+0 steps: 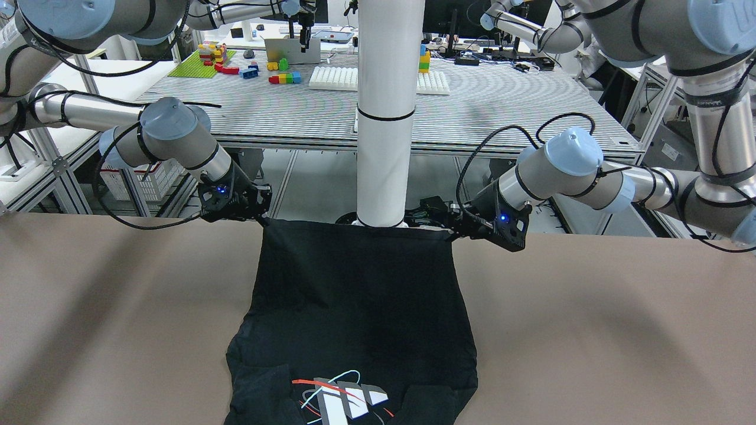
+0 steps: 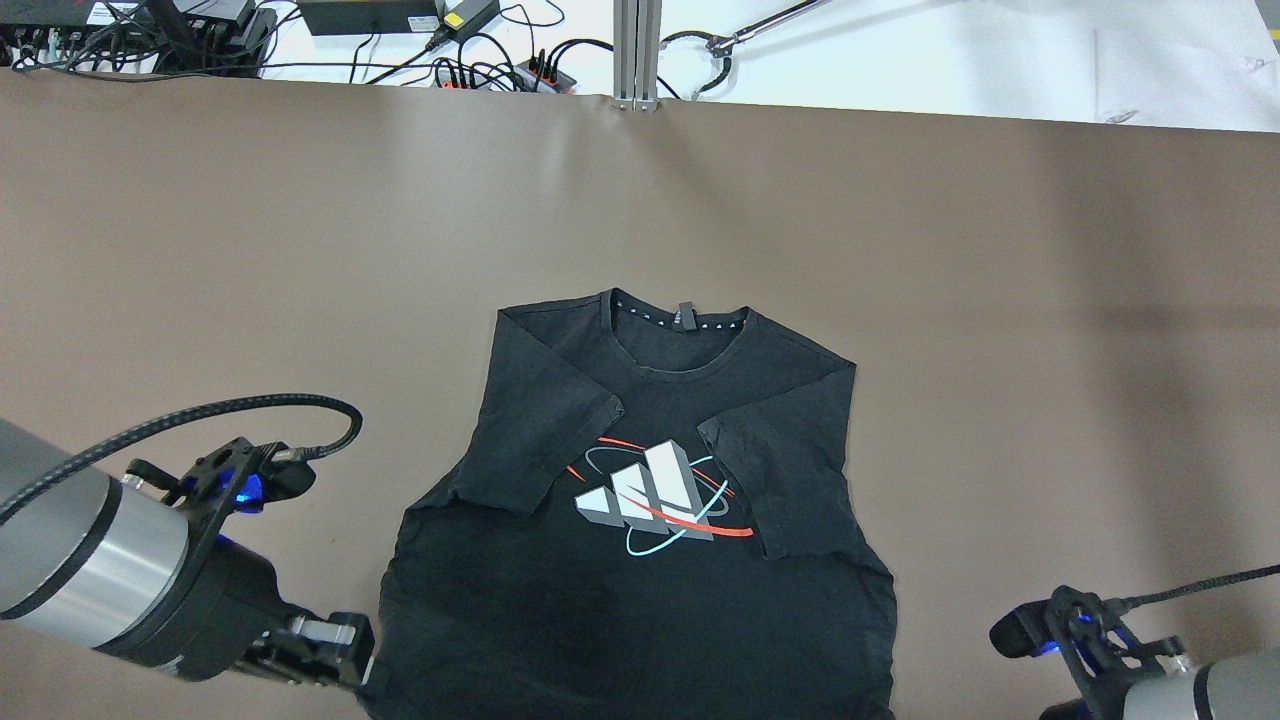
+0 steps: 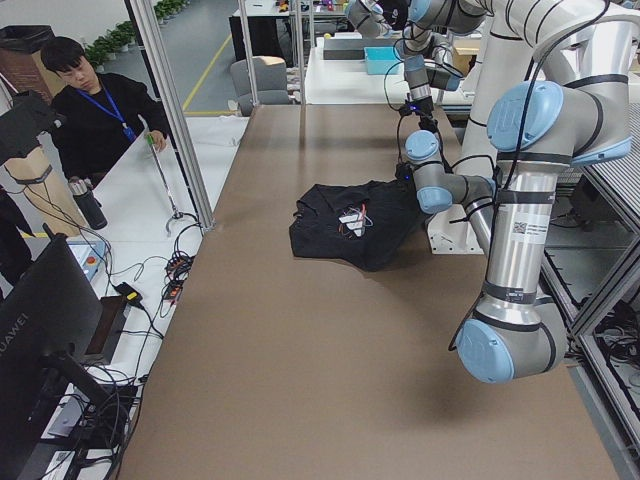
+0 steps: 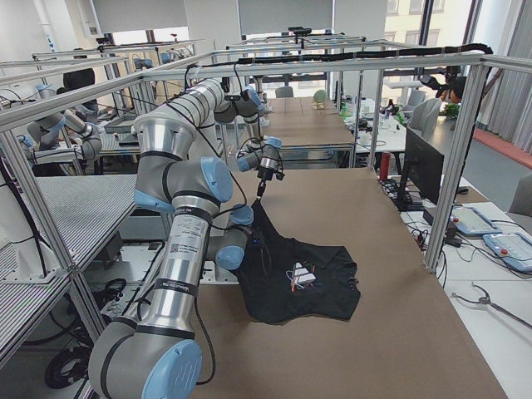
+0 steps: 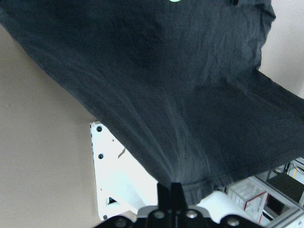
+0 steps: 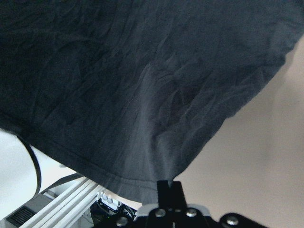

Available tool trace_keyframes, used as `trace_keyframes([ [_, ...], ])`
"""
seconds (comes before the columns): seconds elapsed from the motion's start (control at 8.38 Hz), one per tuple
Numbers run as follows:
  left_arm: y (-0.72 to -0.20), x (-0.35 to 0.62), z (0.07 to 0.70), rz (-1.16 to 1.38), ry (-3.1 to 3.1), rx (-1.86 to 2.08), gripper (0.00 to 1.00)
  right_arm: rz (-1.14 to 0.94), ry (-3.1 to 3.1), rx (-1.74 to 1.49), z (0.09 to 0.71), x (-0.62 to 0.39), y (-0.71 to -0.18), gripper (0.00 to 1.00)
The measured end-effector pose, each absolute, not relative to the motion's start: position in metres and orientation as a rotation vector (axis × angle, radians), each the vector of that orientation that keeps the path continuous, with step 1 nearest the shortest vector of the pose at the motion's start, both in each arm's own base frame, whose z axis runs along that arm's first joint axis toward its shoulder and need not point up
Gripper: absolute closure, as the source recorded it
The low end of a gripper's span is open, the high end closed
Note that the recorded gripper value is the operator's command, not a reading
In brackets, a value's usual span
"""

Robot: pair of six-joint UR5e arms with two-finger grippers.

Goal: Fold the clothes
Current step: 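Lift the hem with both grippers and fold it toward the collar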

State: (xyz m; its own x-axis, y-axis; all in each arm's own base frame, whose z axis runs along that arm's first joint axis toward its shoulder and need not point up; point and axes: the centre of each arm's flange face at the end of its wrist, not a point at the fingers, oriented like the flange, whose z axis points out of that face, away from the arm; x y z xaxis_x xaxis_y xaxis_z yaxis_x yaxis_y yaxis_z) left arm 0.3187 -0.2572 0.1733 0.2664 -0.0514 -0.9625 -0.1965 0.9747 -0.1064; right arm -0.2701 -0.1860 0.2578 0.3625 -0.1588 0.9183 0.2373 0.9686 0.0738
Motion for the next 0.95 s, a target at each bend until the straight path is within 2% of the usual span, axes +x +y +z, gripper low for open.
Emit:
trace_keyframes([
  [0.48,-0.349,0.324,0.202,-0.141,1.212,-0.034,1.0,-0.019,-1.057,0.017,0.315,-0.264,-0.276,1.0],
  [0.95,-0.423,0.31,0.203,-0.285,1.176,0.063,1.0,0.038,-0.99,0.12,0.353,-0.252,-0.35,1.0],
])
